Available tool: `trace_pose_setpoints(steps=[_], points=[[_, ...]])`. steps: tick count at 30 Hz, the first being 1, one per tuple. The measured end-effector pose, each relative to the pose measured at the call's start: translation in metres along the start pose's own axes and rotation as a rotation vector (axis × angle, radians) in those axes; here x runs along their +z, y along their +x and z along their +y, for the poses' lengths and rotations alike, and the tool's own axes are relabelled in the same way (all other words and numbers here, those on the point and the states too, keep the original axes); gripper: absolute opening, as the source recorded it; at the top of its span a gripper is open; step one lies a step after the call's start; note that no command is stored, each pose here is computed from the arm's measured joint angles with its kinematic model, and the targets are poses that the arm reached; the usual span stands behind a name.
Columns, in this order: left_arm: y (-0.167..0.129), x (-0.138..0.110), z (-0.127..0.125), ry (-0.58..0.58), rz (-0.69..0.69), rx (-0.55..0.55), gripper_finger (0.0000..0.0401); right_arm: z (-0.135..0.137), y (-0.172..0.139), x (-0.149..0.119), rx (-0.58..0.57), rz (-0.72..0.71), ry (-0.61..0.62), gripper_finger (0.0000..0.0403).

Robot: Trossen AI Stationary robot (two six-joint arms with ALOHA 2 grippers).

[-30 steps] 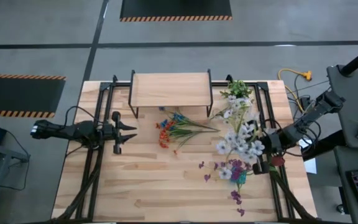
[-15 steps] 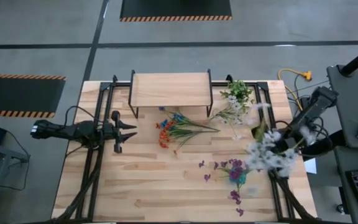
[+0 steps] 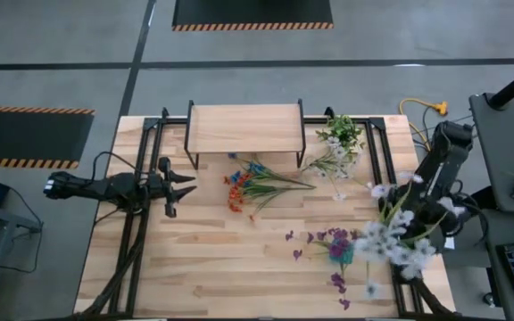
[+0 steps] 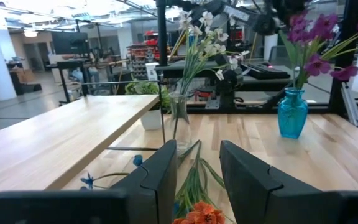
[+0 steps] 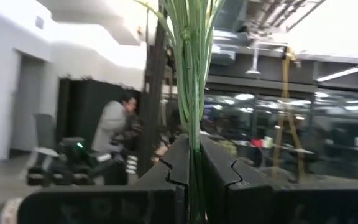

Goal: Pick and place flowers into a vace then onto a shelf
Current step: Put the white flowers into the blue flower vase

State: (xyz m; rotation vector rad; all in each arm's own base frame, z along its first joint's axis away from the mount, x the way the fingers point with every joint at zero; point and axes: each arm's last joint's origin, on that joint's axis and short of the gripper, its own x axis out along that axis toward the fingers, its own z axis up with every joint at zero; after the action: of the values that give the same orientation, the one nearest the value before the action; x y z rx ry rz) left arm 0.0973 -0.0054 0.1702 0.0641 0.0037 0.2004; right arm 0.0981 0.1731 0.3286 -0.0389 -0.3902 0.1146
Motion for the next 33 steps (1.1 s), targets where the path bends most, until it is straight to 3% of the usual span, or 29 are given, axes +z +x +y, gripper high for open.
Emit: trace_pose_setpoints(steps=[11, 22, 26, 33], points=[[0.000, 0.001, 0.001, 0.005, 0.014, 0.029, 0.0107, 0.027, 0.022, 0.022, -0.153, 0.098, -0.093, 0.0011], [0.000, 0.001, 0.001, 0.005, 0.016, 0.035, 0.0107, 0.050, 0.016, -0.020, -0.217, 0.103, -0.047, 0.0011], [0.000, 0.001, 0.001, 0.006, 0.016, 0.035, 0.0107, 0.057, 0.014, -0.037, -0.188, 0.105, -0.079, 0.0011], [0.000, 0.001, 0.001, 0.005, 0.016, 0.036, 0.0107, 0.062, 0.019, -0.044, -0.176, 0.098, -0.124, 0.0011]])
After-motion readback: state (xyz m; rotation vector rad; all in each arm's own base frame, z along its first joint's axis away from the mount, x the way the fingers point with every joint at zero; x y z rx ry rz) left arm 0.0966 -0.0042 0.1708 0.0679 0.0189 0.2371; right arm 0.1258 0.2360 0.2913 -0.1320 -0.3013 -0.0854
